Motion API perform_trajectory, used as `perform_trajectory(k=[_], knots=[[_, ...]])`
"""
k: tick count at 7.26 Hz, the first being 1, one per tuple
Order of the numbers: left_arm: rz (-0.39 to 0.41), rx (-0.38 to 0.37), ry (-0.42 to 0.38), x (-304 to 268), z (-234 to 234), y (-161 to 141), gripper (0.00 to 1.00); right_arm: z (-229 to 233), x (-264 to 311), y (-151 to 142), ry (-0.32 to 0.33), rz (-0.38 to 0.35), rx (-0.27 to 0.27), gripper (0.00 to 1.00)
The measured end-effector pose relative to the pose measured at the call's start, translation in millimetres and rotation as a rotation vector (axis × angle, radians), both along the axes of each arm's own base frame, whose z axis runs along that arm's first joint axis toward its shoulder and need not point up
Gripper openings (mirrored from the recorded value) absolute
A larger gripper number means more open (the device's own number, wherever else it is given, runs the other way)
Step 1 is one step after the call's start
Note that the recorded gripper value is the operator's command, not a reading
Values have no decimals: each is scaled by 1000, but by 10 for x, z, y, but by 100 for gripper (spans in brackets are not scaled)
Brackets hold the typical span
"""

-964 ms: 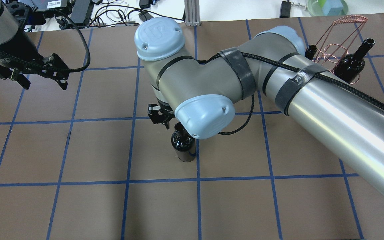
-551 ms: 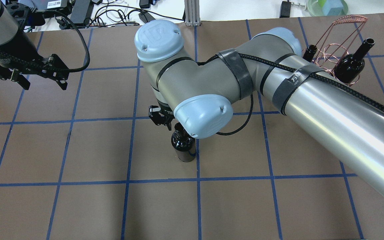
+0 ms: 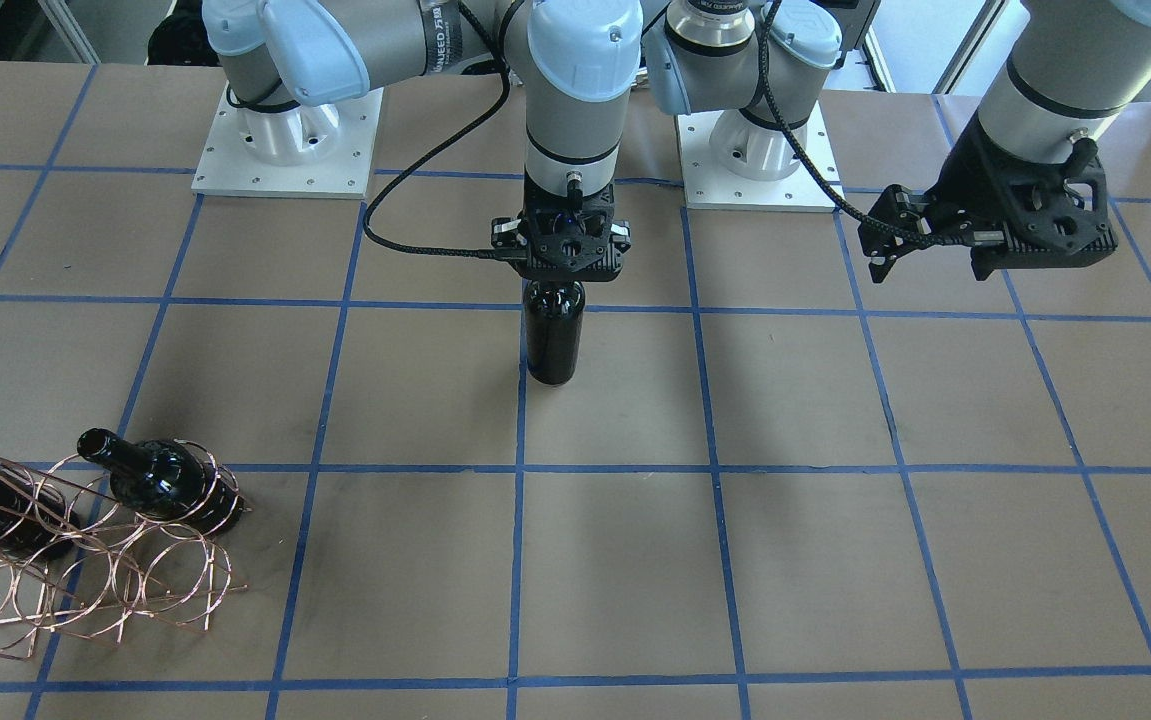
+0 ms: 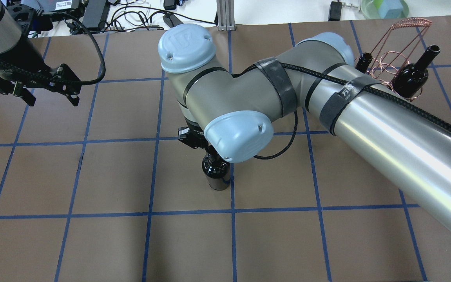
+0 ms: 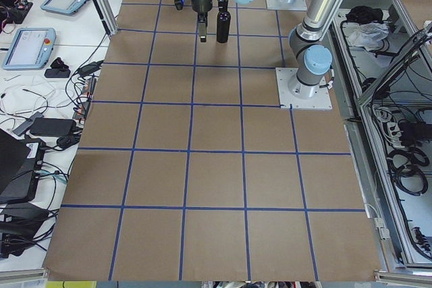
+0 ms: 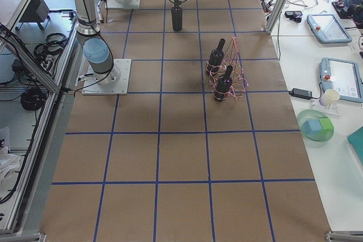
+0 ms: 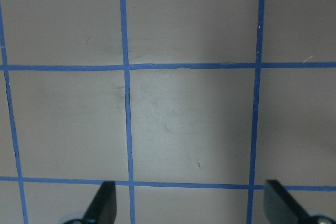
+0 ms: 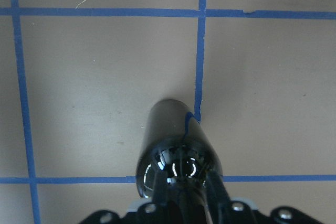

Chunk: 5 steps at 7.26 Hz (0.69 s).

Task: Place wine into wine basket
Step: 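Lower the right gripper around the bottle neck and close it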

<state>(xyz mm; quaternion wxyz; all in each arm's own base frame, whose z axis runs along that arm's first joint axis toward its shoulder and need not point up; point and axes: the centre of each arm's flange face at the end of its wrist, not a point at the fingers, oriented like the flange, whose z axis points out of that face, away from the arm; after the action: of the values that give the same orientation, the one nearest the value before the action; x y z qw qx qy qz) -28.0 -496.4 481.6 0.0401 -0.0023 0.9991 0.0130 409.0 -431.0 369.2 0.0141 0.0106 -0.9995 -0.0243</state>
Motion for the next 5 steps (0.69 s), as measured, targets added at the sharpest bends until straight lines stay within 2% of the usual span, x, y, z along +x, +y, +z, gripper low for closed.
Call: perform_trajectory(k=[1, 2, 3, 5], knots=[[0, 0, 5, -4, -2, 0, 100, 3, 0, 1, 0, 0, 0, 76], [0, 0, 7, -6, -3, 0, 100, 16, -2, 3, -2, 1, -3, 89], [0, 0, 8, -7, -3, 0, 100, 31, -4, 9, -4, 1, -4, 88], [0, 0, 10, -8, -4, 1, 100, 13, -17, 42, 10, 2, 20, 80]])
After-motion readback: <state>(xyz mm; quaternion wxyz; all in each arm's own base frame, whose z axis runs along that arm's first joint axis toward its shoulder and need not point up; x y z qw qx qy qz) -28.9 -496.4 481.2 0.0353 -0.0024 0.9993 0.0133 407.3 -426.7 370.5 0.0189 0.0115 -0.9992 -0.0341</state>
